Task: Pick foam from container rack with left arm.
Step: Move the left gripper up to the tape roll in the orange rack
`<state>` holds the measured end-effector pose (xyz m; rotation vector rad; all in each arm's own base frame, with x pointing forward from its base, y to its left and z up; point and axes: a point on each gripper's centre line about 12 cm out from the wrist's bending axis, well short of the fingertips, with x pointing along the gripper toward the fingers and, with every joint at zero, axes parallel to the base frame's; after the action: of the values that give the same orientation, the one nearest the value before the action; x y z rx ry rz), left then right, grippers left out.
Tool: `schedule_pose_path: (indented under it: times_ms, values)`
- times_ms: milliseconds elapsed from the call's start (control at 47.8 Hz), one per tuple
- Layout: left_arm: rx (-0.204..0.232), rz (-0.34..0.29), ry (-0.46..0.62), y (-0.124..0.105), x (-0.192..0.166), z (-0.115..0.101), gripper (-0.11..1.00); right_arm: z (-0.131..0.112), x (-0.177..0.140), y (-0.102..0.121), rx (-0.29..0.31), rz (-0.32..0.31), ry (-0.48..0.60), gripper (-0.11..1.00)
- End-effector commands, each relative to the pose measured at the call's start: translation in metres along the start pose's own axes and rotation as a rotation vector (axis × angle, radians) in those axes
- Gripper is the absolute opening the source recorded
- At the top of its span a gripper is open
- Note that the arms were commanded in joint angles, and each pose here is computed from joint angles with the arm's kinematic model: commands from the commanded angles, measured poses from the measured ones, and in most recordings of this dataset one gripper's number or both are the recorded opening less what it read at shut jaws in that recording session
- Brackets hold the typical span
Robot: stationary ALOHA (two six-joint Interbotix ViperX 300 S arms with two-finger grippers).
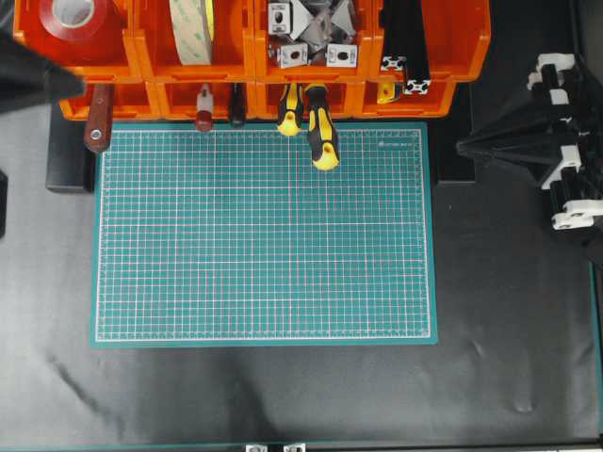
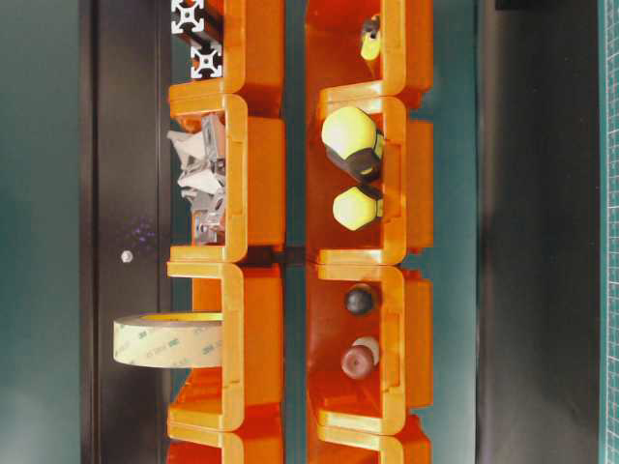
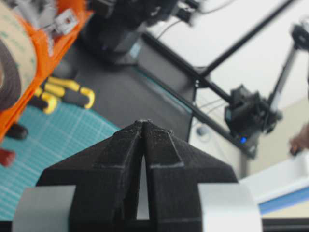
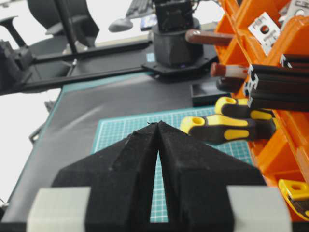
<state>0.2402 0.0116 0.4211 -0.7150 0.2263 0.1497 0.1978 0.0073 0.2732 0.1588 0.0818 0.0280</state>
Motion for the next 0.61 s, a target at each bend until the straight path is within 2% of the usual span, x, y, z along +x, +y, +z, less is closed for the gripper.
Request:
schedule_pose_path:
  times_ms: [0,63,230,293,377,439,502,586]
  values:
    - [-0.104,0.005,-0.03,-0.015,0.002,0.026,0.0,0.018,0.002,0.004,0.015,0.015,-0.053,0.0]
    - [-0.138,0.009,-0.042,-0.016,0.004,0.031,0.0,0.021,0.002,0.006,0.027,0.022,-0.069,0.0]
    - [-0.166,0.038,-0.04,-0.01,0.003,0.032,0.0,0.024,0.002,0.006,0.037,0.027,-0.089,0.0]
    - [-0.177,0.044,-0.045,-0.009,0.003,0.033,0.04,0.023,0.002,0.006,0.037,0.027,-0.09,0.0]
    - [-0.193,0.051,-0.05,-0.007,0.003,0.034,0.22,0.024,0.002,0.006,0.037,0.027,-0.092,0.0]
    - [-0.206,0.056,-0.05,-0.005,0.005,0.034,0.42,0.024,0.002,0.006,0.037,0.027,-0.092,0.0]
    - [-0.242,0.068,-0.047,-0.003,0.008,0.033,0.6,0.024,0.002,0.007,0.038,0.029,-0.091,0.0]
    - [-0.314,0.085,-0.054,0.002,0.012,0.035,0.81,0.025,0.002,0.008,0.036,0.034,-0.094,0.0]
